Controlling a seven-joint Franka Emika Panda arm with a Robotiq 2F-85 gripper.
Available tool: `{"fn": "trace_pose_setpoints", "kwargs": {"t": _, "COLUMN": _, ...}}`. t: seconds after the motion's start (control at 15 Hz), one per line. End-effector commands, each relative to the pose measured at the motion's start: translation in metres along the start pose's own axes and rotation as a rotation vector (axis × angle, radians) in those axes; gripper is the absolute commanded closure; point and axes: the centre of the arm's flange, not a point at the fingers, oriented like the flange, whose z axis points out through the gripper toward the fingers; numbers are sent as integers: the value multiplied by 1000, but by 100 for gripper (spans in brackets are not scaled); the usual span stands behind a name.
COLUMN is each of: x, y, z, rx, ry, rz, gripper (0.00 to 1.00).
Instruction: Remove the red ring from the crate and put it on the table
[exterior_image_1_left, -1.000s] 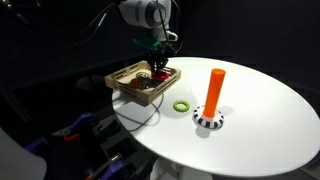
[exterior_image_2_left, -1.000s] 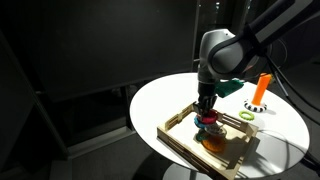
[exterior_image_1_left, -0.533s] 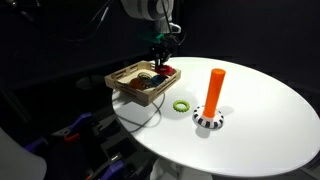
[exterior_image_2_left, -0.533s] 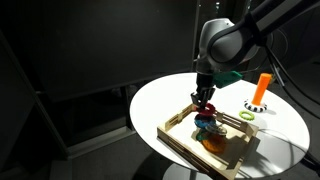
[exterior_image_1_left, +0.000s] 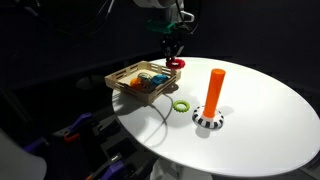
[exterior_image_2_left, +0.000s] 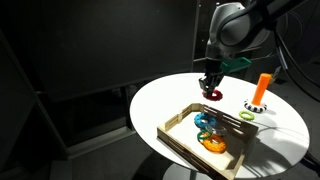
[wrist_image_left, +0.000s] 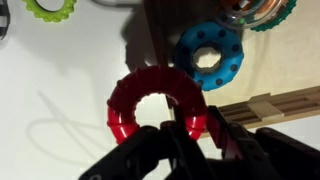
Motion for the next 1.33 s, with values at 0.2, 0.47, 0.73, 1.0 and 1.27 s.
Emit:
{"fn": "trace_pose_setpoints", "kwargs": {"t": 0.2, "x": -5, "y": 60, "z": 0, "rx": -69, "ry": -24, "rz": 114, "gripper": 91}}
{"fn": "trace_pose_setpoints", "kwargs": {"t": 0.47, "x": -11, "y": 82, "z": 17, "rx": -77, "ry": -56, "rz": 164, "gripper": 91}}
{"fn": "trace_pose_setpoints", "kwargs": {"t": 0.73, "x": -24, "y": 93, "z": 41, "rx": -83, "ry": -105, "rz": 188, "gripper": 91}}
{"fn": "trace_pose_setpoints", "kwargs": {"t": 1.0, "x": -37, "y": 104, "z": 62, "rx": -98, "ry": -150, "rz": 205, "gripper": 91}}
{"fn": "trace_pose_setpoints", "kwargs": {"t": 1.27, "x": -46, "y": 117, "z": 77, "rx": -111, "ry": -182, "rz": 231, "gripper": 91}}
